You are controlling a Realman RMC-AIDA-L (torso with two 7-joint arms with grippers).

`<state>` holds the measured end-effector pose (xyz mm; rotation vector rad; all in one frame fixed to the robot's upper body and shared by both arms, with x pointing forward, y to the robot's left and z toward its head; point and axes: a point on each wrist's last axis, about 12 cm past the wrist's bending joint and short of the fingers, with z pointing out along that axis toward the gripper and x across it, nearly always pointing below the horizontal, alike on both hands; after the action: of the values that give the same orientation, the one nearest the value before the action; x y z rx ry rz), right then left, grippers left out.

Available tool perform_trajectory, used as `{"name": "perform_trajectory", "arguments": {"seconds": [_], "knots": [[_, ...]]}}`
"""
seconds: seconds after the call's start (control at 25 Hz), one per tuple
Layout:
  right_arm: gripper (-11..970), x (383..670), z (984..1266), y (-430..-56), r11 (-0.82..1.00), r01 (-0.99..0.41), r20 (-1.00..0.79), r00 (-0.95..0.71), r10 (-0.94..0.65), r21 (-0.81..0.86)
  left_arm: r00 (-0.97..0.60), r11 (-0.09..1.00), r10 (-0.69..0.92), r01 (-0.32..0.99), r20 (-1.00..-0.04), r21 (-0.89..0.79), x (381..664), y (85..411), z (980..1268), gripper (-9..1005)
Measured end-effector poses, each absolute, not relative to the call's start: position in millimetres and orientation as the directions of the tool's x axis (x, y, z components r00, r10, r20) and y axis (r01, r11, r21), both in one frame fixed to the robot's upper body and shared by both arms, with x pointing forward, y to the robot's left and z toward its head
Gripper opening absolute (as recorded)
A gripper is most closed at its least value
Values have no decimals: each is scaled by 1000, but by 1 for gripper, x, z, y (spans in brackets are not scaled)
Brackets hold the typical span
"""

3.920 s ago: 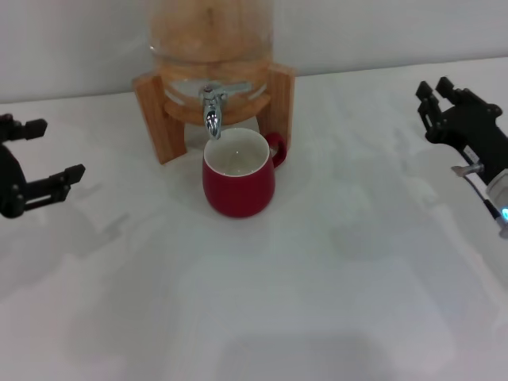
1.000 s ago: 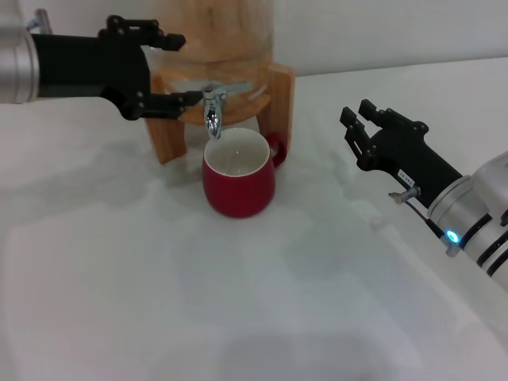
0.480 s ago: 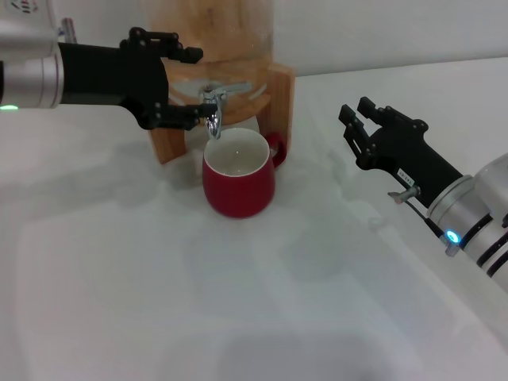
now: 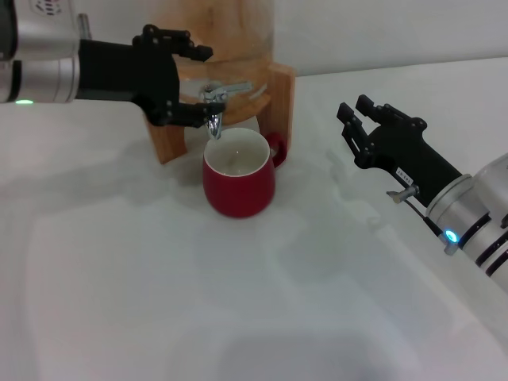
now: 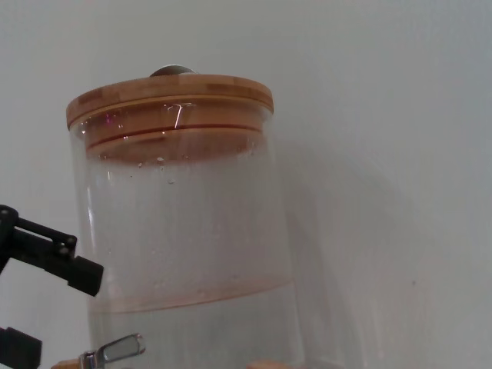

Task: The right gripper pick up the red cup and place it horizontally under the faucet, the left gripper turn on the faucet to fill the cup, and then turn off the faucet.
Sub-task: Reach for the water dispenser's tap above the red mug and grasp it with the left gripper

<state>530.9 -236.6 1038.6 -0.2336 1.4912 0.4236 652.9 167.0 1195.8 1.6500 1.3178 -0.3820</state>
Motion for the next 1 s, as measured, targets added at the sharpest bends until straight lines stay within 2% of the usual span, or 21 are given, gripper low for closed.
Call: {"name": "perform_trajectory", "arguments": {"seconds": [0.56, 1.0], "knots": [[293, 533, 1040, -240, 914, -395, -992, 36, 120, 96, 406, -11, 575, 872, -710, 490, 654, 151, 1193, 740], [297, 543, 1036, -297, 986, -161, -998, 43, 41, 33, 413, -28, 574, 873, -707, 487, 652, 148, 1192, 740]]}}
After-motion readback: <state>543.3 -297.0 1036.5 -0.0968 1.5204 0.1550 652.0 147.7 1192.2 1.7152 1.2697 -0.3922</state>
